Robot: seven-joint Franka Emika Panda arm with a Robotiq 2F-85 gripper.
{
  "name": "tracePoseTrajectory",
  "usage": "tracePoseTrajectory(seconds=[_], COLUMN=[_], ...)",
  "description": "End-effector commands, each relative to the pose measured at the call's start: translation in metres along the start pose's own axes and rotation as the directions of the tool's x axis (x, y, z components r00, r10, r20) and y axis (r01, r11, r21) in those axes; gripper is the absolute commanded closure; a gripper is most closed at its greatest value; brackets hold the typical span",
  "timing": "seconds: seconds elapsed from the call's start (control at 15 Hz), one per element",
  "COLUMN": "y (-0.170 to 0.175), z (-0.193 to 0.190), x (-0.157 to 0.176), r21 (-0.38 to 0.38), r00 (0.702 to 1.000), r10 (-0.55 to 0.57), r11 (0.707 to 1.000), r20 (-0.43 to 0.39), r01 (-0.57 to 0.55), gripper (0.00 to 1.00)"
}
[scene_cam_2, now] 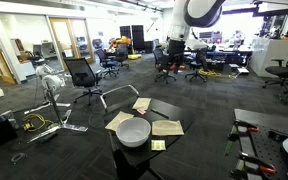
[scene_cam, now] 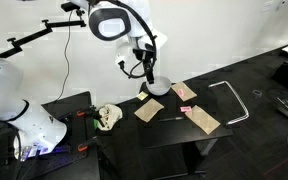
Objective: Put the pen in the white bowl
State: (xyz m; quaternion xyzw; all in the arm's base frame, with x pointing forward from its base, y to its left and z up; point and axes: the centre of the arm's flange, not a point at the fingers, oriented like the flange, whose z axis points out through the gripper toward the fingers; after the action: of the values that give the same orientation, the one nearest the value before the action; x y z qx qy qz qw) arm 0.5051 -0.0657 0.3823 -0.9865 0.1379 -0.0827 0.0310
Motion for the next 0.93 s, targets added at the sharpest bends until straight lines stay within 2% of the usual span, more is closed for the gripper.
tracePoseTrajectory(seconds=[0.0,0.27,0.8,0.87], y=[0.009,0.012,0.030,0.021], z=[0.028,0.062,0.132,0.121], x=[0.032,0.041,0.038,0.027], r21=[0.002,-0.018,-0.050,-0.053], r00=[0.999,0.995,0.979,0.983], r10=[0.005,0.021,0.034,0.039], r11=[1.000,1.000,0.998,0.998], r20=[0.046,0.096,0.202,0.179], r01=[-0.005,-0.020,-0.024,-0.030], gripper=[0.00,0.00,0.00,0.00])
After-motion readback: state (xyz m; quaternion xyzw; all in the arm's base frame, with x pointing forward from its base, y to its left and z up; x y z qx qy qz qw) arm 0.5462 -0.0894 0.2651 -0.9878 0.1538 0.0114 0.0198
